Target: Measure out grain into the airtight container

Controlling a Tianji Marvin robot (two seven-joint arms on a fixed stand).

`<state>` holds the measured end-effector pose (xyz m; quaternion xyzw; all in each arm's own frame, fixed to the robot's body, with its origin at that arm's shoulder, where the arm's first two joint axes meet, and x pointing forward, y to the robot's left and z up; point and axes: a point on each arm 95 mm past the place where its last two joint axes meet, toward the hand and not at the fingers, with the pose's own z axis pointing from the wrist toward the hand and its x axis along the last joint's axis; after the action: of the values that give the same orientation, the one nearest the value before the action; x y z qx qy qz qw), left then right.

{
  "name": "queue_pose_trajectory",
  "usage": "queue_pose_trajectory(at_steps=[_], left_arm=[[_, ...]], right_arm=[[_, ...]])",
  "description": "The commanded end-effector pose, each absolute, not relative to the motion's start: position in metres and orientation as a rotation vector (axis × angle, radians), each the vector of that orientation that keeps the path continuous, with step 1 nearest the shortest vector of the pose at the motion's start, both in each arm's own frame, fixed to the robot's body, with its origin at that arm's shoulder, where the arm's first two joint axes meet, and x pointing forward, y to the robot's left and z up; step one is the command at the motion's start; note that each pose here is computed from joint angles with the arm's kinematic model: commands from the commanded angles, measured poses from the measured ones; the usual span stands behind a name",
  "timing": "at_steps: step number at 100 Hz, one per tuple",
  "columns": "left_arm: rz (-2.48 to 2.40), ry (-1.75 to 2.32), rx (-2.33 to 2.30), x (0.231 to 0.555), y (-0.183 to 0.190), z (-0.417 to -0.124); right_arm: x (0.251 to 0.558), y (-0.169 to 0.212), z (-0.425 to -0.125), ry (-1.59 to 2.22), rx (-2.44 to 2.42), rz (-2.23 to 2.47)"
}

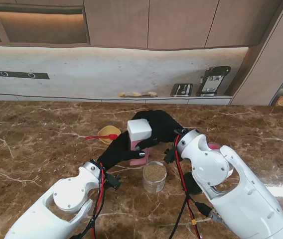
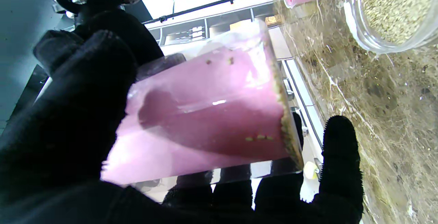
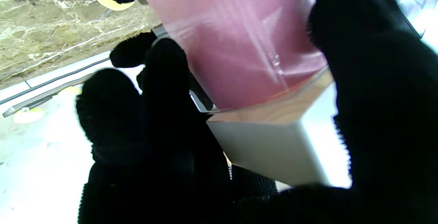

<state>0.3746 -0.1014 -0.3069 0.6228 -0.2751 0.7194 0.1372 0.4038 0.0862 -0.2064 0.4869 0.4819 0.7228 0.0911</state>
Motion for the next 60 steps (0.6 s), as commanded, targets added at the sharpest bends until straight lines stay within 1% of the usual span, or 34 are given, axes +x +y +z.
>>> queue_pose_trajectory(at_steps=[1, 32, 60], left_arm=[[2.087, -0.774, 1.798, 0.3732, -0.1054, -0.3081], [2.13, -0.764, 1.842, 0.3765, -0.1089, -0.3055], [2.075, -0.77, 1.837, 0.3782, -0.1064, -0.3059]], right_arm=[[0.4023, 0.0885, -0.2126, 1.439, 1.478, 2.156], [0.4026, 0.0894, -0.2129, 1.432, 1.468, 2.182], [0.4019, 0.088, -0.213, 1.459, 1.456, 2.185]])
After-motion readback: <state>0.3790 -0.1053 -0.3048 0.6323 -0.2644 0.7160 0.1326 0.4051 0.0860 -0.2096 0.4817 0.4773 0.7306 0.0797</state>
